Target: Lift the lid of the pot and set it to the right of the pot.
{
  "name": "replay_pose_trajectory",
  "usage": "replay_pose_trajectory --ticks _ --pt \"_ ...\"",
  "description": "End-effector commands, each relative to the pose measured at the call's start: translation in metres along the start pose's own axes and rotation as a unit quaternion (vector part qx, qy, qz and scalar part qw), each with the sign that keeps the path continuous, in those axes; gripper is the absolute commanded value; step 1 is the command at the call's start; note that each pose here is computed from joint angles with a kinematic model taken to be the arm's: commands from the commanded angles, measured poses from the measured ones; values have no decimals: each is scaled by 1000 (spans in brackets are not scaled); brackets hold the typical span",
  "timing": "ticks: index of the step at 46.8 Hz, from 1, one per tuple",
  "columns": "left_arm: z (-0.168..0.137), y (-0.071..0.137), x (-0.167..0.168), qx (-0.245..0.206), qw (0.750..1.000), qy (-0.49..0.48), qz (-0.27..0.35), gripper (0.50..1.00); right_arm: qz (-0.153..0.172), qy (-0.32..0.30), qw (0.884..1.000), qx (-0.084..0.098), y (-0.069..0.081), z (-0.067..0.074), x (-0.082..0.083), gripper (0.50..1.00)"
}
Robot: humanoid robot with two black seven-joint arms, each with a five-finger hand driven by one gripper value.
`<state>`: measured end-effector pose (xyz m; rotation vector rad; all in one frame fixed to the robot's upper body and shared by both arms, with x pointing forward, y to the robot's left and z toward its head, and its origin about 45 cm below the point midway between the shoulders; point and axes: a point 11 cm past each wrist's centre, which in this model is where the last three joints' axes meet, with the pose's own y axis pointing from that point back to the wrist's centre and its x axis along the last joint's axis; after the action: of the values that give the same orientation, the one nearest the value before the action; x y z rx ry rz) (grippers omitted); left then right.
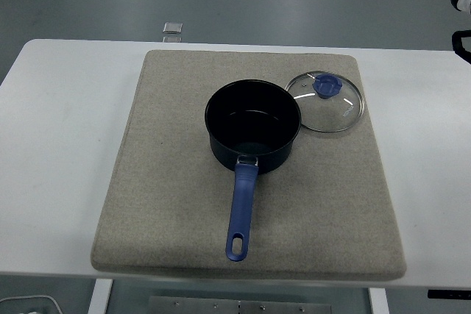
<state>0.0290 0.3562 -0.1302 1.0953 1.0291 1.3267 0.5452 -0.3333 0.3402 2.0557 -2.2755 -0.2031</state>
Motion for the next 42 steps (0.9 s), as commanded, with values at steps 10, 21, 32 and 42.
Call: replay_pose_trajectory --ticks 10,21,32,42 --pt "0 0 0 0 1000 0 0 1000 -10 -6 999 -35 3 40 -12 905" --pt "0 0 0 0 1000 0 0 1000 -10 -6 999 -40 3 46 -10 905" --pt "0 0 0 0 1000 0 0 1000 -12 -7 999 -49 5 58 -16 907" --pt "0 0 0 0 1000 0 0 1000 -8 -5 999 -50 5 59 -15 905"
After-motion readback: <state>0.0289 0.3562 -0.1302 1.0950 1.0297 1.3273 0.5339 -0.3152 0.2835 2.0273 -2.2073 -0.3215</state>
